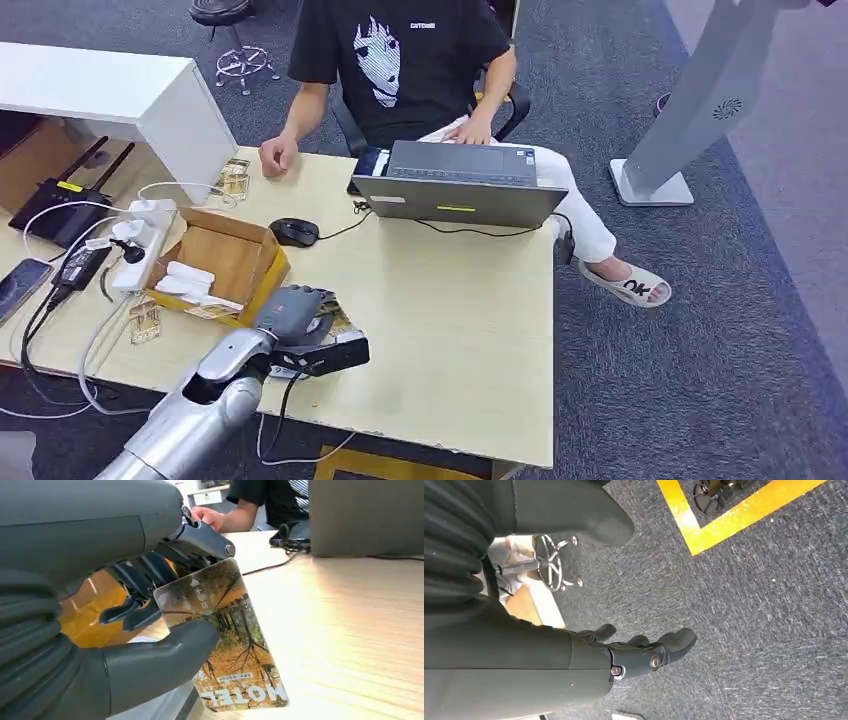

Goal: Pass the card to the sensor for recognition and then transmit it.

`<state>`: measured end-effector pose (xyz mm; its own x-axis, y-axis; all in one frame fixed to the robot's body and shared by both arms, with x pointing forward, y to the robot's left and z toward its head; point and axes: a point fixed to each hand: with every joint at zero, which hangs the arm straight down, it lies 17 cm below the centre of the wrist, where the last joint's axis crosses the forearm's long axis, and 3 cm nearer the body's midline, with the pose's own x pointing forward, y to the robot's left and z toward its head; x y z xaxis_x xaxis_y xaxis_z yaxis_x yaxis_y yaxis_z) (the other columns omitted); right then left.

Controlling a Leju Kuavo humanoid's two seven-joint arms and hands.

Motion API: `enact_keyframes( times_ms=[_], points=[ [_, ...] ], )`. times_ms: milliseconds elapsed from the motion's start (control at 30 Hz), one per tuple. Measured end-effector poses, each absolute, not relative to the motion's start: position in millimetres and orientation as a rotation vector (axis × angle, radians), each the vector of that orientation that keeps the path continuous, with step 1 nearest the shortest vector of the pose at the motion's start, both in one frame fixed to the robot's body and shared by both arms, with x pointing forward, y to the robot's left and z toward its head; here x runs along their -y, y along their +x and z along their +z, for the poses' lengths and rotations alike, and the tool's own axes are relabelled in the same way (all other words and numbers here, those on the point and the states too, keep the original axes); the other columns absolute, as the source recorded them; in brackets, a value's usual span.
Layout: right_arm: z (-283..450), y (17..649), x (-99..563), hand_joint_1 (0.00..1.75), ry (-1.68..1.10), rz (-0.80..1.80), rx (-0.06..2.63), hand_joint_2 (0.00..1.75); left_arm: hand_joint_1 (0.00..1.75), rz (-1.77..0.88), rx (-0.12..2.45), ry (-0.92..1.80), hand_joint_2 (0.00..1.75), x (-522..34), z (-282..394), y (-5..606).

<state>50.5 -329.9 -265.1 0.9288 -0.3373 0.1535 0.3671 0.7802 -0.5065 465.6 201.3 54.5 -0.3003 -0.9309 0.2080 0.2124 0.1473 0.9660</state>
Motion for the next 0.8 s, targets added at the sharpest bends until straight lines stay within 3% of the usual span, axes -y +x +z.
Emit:
enact_keyframes(
  times_ms=[200, 500, 800],
  points=[
    [-265.1, 48.4, 326.9, 0.00, -0.557, -0.384, 0.048, 1.75, 1.75, -1.400, 1.347, 1.057, 1.75, -234.3, 82.4, 486.3],
    [-264.9, 47.0, 326.5, 0.00, -0.559, -0.383, 0.046, 1.75, 1.75, -1.345, 1.399, 1.176, 1.75, -259.4, 135.1, 504.3],
    [-264.9, 45.1, 325.1, 0.00, -0.559, -0.385, 0.038, 1.75, 1.75, -1.354, 1.389, 1.176, 1.75, -268.4, 140.3, 506.0]
  ],
)
